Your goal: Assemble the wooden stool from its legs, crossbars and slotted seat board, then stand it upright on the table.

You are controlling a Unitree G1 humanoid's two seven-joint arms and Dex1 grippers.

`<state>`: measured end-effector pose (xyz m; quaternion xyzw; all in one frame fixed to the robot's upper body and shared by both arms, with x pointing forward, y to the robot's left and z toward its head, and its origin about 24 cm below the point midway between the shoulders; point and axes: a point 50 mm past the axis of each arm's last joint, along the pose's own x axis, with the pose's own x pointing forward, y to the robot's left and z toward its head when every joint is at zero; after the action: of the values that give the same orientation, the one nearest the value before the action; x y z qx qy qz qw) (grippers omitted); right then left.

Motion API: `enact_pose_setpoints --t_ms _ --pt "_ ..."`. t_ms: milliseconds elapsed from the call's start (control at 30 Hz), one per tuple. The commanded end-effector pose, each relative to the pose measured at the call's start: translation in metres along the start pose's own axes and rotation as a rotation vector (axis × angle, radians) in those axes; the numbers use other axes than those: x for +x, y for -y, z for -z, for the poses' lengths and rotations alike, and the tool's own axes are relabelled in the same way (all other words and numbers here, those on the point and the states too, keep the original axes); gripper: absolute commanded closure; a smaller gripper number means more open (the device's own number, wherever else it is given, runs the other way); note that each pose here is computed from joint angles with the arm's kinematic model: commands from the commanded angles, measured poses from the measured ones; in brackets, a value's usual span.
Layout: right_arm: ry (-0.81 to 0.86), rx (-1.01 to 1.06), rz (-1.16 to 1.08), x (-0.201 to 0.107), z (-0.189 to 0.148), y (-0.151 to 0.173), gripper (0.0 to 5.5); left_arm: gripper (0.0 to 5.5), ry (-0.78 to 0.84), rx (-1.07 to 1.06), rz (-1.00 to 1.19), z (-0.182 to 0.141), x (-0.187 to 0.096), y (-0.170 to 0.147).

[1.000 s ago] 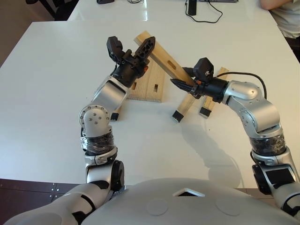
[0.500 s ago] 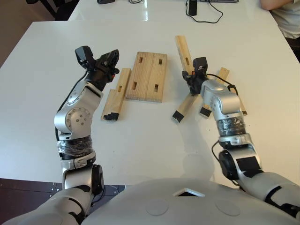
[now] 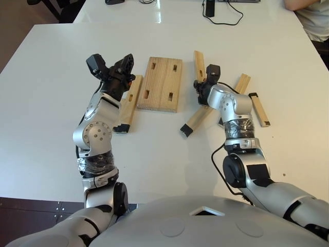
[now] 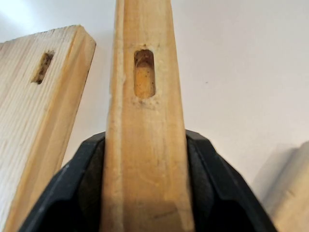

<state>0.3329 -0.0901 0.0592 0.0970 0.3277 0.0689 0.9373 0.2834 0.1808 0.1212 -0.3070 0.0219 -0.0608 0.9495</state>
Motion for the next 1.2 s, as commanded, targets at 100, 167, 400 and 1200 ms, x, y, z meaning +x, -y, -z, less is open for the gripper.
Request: enact_pose_setpoints --t_ms 100,167,400,1200 --pt "-0.057 -0.191 0.025 -0.024 0.003 0.045 3.46 3.50 0.022 -0.030 -0.019 0.004 -0.004 0.002" --pt "-0.004 -0.228 -0.019 -0.031 -0.011 0.043 3.46 3.50 0.034 -0.036 -0.032 0.004 -0.005 0.001" --pt "0.260 -0.221 0.041 -0.058 -0.061 0.077 3.46 3.50 0.050 -0.029 -0.047 0.002 -0.008 -0.002" --pt "-0.276 -0.419 0.102 -0.097 0.085 0.183 3.46 3.50 0.038 -0.023 -0.076 0.010 -0.024 -0.007"
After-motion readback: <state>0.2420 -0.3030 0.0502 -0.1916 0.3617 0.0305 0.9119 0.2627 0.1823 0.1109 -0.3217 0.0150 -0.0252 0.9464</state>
